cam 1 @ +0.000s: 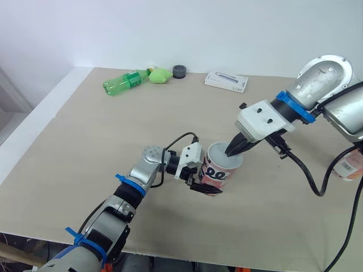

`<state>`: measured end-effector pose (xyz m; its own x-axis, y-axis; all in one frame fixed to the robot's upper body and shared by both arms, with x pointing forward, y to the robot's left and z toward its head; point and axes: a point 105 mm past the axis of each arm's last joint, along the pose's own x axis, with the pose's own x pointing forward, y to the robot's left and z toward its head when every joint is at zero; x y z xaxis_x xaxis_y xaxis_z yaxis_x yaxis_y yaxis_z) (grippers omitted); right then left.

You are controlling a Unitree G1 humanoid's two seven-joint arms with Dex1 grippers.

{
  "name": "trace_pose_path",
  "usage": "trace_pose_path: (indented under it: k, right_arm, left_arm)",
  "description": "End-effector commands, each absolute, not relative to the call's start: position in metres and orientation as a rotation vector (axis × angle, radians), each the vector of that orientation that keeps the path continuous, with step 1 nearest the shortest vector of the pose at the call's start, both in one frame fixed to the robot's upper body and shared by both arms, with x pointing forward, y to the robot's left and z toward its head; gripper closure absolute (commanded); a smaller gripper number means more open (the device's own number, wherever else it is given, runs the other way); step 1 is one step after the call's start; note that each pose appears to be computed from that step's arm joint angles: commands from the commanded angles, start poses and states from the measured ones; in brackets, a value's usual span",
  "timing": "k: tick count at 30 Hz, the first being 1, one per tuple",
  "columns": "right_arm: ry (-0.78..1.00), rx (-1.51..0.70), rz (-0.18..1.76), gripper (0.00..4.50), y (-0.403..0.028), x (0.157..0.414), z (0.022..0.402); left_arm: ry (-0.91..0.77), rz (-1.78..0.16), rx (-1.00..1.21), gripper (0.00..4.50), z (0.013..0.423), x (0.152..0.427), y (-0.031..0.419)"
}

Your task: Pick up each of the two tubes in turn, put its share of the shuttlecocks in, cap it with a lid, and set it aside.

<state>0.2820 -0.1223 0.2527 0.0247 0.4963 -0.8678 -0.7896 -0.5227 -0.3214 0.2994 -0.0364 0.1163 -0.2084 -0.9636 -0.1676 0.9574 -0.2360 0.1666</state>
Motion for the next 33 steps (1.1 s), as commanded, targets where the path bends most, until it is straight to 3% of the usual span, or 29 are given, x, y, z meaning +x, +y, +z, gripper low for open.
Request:
trace_pose_path:
  k: [1,8,16,21,28,29,30,33]
  right_arm:
    - [0.456,-1.286,1.743,4.40,-0.128,0.277,0.228]
    - [0.316,-1.086,1.701,4.40,-0.119,0.275,0.274]
    - [0.261,-0.904,1.605,4.40,-0.144,0.257,0.304]
    - [0.296,-0.765,1.465,4.40,-0.169,0.245,0.289]
    - [0.425,-0.596,1.296,4.40,-0.193,0.229,0.228]
    - [0.431,-0.572,1.284,4.50,-0.194,0.225,0.222]
    - [0.421,-0.543,1.263,4.50,-0.194,0.222,0.219]
    - [0.391,-0.499,1.210,4.50,-0.195,0.222,0.215]
  left_arm:
    - [0.043,-1.793,0.274,0.77,0.102,0.297,-0.034]
    - [0.033,-1.793,0.277,0.77,0.102,0.298,-0.034]
    - [-0.017,-1.789,0.271,0.77,0.107,0.298,-0.033]
    - [-0.055,-1.777,0.281,0.77,0.113,0.301,-0.031]
    - [-0.103,-1.763,0.276,0.77,0.114,0.304,-0.024]
    - [-0.105,-1.759,0.276,0.23,0.113,0.304,-0.022]
    - [-0.102,-1.765,0.266,0.07,0.113,0.304,-0.020]
    - [-0.088,-1.784,0.233,0.03,0.114,0.303,-0.017]
